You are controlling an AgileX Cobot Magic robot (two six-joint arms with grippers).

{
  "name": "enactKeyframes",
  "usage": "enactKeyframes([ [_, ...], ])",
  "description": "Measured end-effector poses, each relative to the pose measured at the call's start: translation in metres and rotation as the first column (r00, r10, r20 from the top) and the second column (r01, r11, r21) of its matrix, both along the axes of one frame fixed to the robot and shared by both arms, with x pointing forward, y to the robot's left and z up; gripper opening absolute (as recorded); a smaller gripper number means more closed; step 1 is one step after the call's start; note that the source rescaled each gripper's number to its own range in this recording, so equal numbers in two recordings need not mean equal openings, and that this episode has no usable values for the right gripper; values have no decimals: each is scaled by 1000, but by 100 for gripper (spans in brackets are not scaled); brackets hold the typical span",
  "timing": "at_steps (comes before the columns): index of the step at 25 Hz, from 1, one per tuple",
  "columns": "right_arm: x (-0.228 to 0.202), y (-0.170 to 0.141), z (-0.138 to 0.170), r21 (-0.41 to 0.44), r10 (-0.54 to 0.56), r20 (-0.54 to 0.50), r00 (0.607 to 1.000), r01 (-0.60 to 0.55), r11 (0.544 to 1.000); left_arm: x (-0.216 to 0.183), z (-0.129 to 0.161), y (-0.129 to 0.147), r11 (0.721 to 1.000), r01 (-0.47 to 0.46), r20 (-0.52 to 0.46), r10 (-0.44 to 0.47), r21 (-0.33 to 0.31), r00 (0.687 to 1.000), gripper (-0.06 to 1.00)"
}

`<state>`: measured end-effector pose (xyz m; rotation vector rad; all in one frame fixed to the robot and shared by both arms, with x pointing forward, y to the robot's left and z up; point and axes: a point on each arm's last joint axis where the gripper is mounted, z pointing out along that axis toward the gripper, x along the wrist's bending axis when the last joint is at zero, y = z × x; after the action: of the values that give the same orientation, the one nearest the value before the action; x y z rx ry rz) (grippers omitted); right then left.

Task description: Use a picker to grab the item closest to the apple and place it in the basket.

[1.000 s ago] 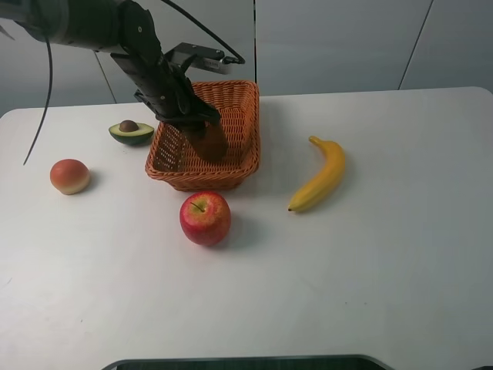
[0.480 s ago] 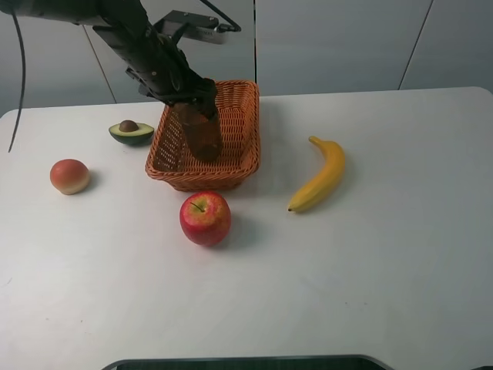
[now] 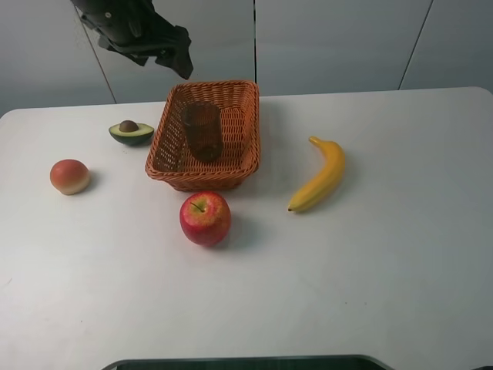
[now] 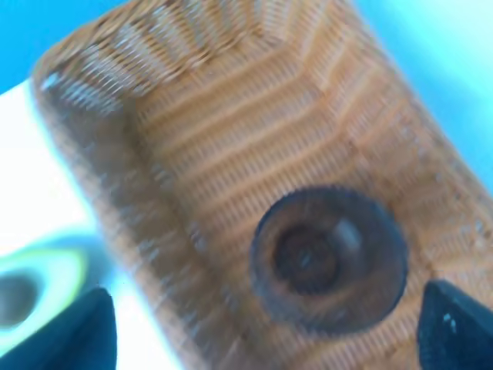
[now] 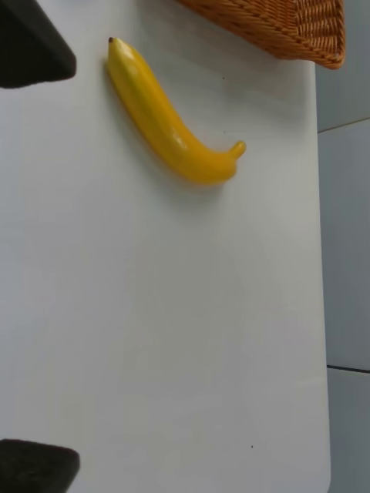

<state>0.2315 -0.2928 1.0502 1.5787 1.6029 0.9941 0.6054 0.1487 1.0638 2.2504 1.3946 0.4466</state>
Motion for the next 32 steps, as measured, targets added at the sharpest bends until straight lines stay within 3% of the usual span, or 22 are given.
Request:
enactKeyframes([
  [6,0,0,0,0,0,0,1000,0,1000,-14,38,70,983,-182,-47,180,-34,982,100],
  [10,0,0,0,0,0,0,1000,0,1000,-41,52,118,944,-318,-48,314,-92,948,100],
  [13,0,0,0,0,0,0,1000,0,1000,-73,51,140,914,-386,-37,384,-126,922,100],
  [24,0,0,0,0,0,0,1000,0,1000,-204,98,146,911,-361,192,397,-200,897,100],
  [32,0,0,0,0,0,0,1000,0,1000,-295,84,145,915,-329,301,390,-234,870,100],
])
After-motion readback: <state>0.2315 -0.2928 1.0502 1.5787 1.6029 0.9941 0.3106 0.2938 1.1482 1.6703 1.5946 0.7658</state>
